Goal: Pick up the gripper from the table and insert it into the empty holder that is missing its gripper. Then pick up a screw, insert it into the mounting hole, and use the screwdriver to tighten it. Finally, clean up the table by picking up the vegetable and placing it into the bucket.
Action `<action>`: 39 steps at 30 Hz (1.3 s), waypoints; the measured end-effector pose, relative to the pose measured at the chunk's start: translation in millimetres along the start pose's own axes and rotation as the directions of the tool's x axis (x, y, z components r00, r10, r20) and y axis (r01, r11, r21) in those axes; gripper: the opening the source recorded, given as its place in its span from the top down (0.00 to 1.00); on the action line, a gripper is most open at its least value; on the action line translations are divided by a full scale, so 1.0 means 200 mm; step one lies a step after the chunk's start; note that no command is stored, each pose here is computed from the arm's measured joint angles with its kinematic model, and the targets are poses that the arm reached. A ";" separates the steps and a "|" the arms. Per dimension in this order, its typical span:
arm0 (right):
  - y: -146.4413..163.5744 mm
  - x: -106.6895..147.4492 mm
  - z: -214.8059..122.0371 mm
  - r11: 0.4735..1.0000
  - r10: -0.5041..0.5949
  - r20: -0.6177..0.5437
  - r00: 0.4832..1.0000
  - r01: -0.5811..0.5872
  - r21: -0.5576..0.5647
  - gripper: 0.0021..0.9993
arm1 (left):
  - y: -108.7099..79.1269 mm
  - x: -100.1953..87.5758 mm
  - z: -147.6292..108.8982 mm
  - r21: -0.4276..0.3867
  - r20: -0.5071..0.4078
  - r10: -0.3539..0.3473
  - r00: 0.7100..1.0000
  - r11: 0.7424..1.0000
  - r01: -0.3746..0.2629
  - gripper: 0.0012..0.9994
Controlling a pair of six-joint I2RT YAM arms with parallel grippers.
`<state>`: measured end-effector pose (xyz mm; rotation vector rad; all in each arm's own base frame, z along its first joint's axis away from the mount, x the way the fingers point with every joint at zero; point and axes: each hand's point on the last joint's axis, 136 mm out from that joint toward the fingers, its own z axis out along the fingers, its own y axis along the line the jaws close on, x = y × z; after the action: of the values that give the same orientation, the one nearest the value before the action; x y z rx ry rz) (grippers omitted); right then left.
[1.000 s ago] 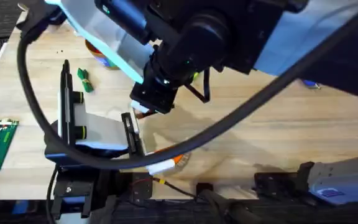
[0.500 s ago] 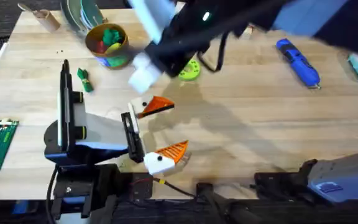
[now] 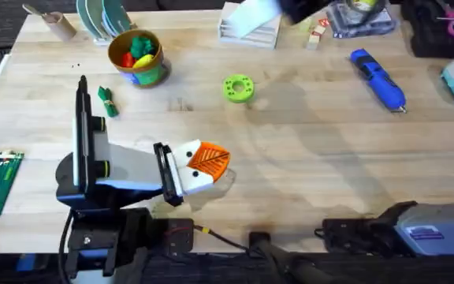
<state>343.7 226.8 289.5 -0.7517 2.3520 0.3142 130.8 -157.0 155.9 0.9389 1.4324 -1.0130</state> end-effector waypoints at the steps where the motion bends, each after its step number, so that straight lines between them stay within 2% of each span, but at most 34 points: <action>1: -0.06 0.00 -0.06 0.999 0.005 0.012 1.000 -0.005 0.040 0.07 | 0.00 0.00 0.00 0.000 0.000 0.000 1.000 1.000 0.000 1.00; 5: -0.26 0.06 -0.27 0.985 0.043 0.033 0.999 -0.048 0.166 0.07 | 0.00 0.00 0.00 0.000 0.000 0.000 1.000 1.000 0.000 1.00; 10: -0.45 0.26 -0.41 0.956 0.148 -0.059 0.987 -0.127 0.265 0.06 | 0.00 0.00 0.00 0.000 0.000 0.000 1.000 1.000 0.000 1.00; 13: -0.54 0.38 -0.39 0.937 0.218 -0.108 0.970 -0.177 0.300 0.06 | 0.00 0.00 0.00 0.000 0.000 -0.001 1.000 1.000 0.001 1.00; 14: -0.59 0.51 -0.34 0.924 0.275 -0.164 0.947 -0.213 0.319 0.06 | 0.00 0.00 0.00 0.000 0.000 -0.001 1.000 1.000 0.001 1.00; 15: -0.59 0.56 -0.32 0.919 0.294 -0.182 0.938 -0.225 0.324 0.06 | 0.00 0.00 0.00 0.000 0.000 -0.001 1.000 1.000 0.001 1.00; 21: -0.67 0.84 -0.23 0.875 0.409 -0.219 0.886 -0.312 0.371 0.07 | 0.00 0.00 0.00 0.000 0.000 -0.001 1.000 1.000 0.001 1.00; 25: -0.78 0.95 -0.21 0.821 0.491 -0.180 0.853 -0.384 0.423 0.06 | 0.00 0.00 0.00 0.000 0.000 -0.001 1.000 1.000 0.001 1.00; 30: -1.05 1.03 -0.26 0.716 0.576 -0.063 0.815 -0.465 0.521 0.06 | 0.00 0.00 0.00 0.000 0.000 -0.001 1.000 1.000 0.001 1.00; 33: -1.19 1.10 -0.29 0.660 0.614 -0.031 0.789 -0.492 0.568 0.06 | 0.00 0.00 0.00 0.000 0.000 -0.001 1.000 1.000 0.001 1.00; 37: -1.34 1.24 -0.28 0.624 0.652 -0.061 0.756 -0.489 0.609 0.06 | 0.00 0.01 0.00 0.001 -0.003 -0.011 1.000 1.000 0.011 1.00; 39: -1.37 1.27 -0.27 0.631 0.648 -0.080 0.757 -0.476 0.613 0.06 | 0.00 0.01 0.00 0.003 -0.003 -0.014 1.000 1.000 0.014 1.00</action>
<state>318.4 -126.8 159.3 0.2890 2.7131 -0.2674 130.0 -157.2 154.3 0.9347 1.4422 -1.0250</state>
